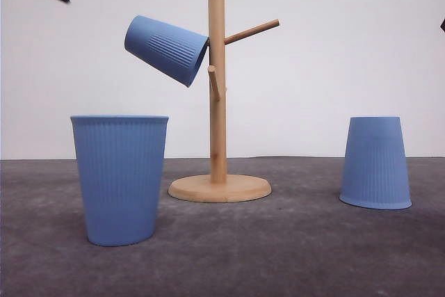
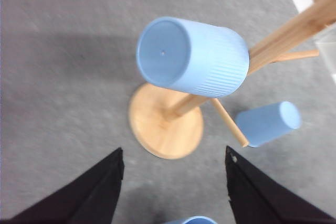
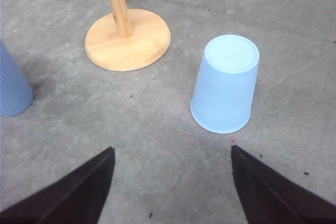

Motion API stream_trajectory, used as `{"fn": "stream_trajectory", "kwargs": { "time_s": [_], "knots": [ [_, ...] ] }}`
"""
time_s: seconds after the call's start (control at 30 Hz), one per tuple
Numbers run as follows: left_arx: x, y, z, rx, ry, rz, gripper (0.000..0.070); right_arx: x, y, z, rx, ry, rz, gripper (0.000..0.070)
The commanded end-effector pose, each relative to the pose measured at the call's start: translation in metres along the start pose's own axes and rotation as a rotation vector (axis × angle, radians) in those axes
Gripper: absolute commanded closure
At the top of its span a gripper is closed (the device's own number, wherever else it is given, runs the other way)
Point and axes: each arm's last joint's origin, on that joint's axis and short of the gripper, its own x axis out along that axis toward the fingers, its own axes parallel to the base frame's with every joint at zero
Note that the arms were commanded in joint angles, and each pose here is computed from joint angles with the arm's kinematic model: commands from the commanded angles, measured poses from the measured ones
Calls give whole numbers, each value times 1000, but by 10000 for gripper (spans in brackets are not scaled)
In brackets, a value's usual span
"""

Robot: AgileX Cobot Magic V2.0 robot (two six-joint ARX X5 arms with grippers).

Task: Place three cups

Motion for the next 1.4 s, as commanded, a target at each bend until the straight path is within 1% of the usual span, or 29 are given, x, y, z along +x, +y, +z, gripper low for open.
{"fn": "stream_trajectory", "kwargs": {
  "time_s": [0.0,0.13,0.2,0.33,0.5,0.63,0.77,0.83,0.93,1.0,1.07,1.2,1.3,1.37],
  "knots": [
    [-6,-4,-4,52,-23,34,355,-2,1,5,4,-21,-1,253],
    [-18,-10,-27,85,-90,104,354,-2,1,5,4,-21,-1,253],
    [-21,-11,-42,100,-133,115,353,-2,1,4,5,-20,0,253],
    [-21,-7,-76,96,-194,113,352,-2,1,4,5,-20,0,253],
    [-15,3,-118,115,-223,119,351,-2,1,4,6,-19,-1,253],
    [-14,7,-143,129,-255,117,351,-2,1,4,14,-19,-1,253],
    [-13,11,-162,125,-252,133,351,-2,1,4,39,-19,-1,253],
    [-12,13,-169,117,-241,143,351,-2,1,4,62,-17,-1,253],
    [-13,13,-174,102,-216,145,351,0,0,4,142,8,4,253],
    [-13,13,-174,101,-217,145,351,4,-1,6,200,58,2,253],
    [-13,13,-174,101,-219,145,351,9,-2,11,237,129,-5,253],
    [-13,13,-174,99,-218,145,351,24,-6,26,269,257,-17,253],
    [-13,13,-174,99,-218,145,351,41,-10,40,278,317,-22,248],
    [-13,13,-174,98,-217,145,351,53,-13,49,271,348,-27,233]
  ]
}}
